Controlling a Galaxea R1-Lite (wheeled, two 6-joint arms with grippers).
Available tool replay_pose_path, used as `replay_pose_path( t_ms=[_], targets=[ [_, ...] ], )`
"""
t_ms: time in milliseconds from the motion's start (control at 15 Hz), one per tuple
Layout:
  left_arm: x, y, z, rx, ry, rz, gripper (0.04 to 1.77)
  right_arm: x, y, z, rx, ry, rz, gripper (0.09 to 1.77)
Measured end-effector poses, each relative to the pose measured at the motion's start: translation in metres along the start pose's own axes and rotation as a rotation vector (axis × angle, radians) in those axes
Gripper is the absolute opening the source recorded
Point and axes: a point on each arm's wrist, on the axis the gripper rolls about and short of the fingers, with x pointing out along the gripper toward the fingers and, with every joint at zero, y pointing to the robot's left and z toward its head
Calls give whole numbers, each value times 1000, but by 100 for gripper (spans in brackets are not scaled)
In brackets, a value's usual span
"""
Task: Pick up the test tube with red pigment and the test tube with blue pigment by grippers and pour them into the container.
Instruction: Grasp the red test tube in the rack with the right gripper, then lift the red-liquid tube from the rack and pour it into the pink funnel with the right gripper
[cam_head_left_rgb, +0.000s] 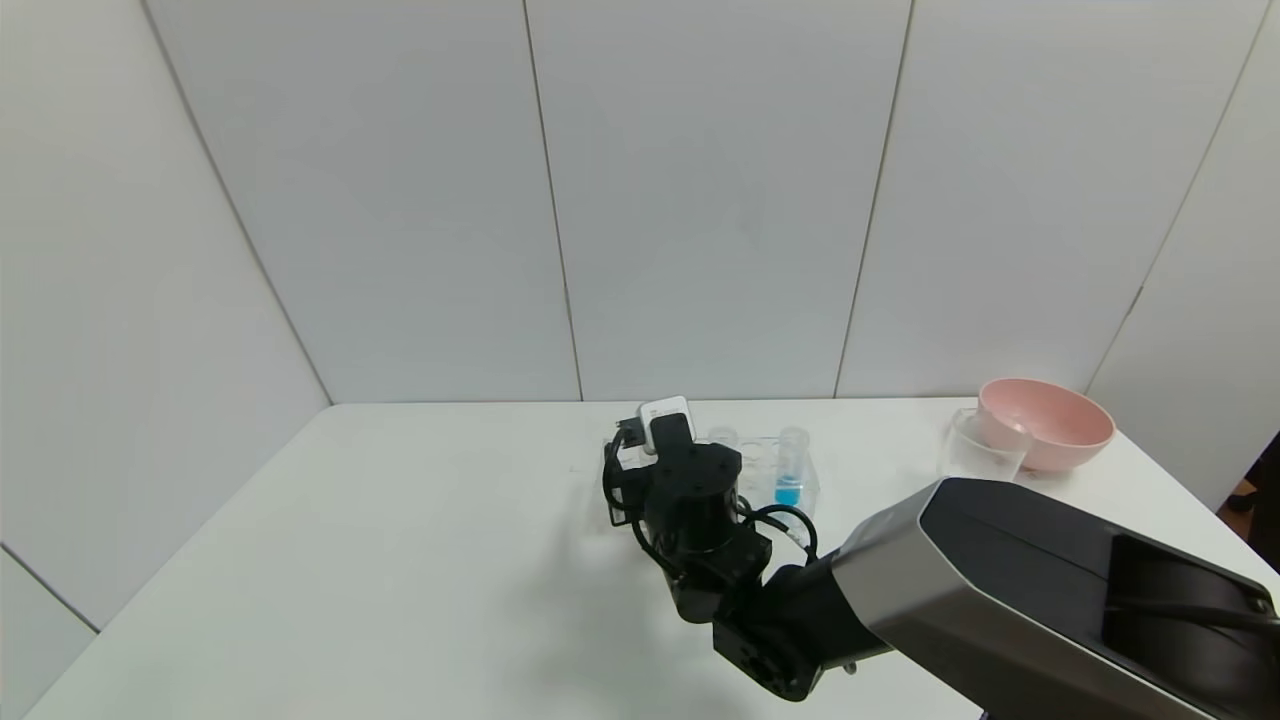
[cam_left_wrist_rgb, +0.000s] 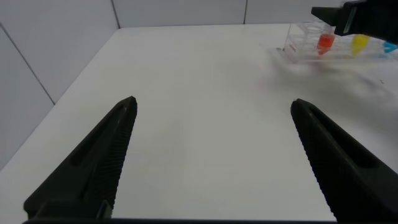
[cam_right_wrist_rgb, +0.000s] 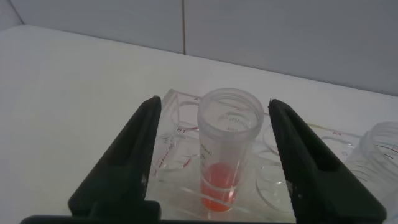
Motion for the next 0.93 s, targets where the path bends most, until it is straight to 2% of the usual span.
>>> replay_pose_path(
  t_ms=[267,333,400,733,933],
  targets=[
    [0,0,0,0,0,0,176,-1,-1,2,-1,5,4,79],
    [0,0,0,0,0,0,176,-2,-2,2,-2,7,-1,56],
    [0,0,0,0,0,0,176,-2,-2,3,-1,6,-1,50],
    [0,0,0,0,0,0,176,-3,0,6,0,0,0,50],
    [0,0,0,0,0,0,176,-7,1,18,-1,-14,4,50]
  ],
)
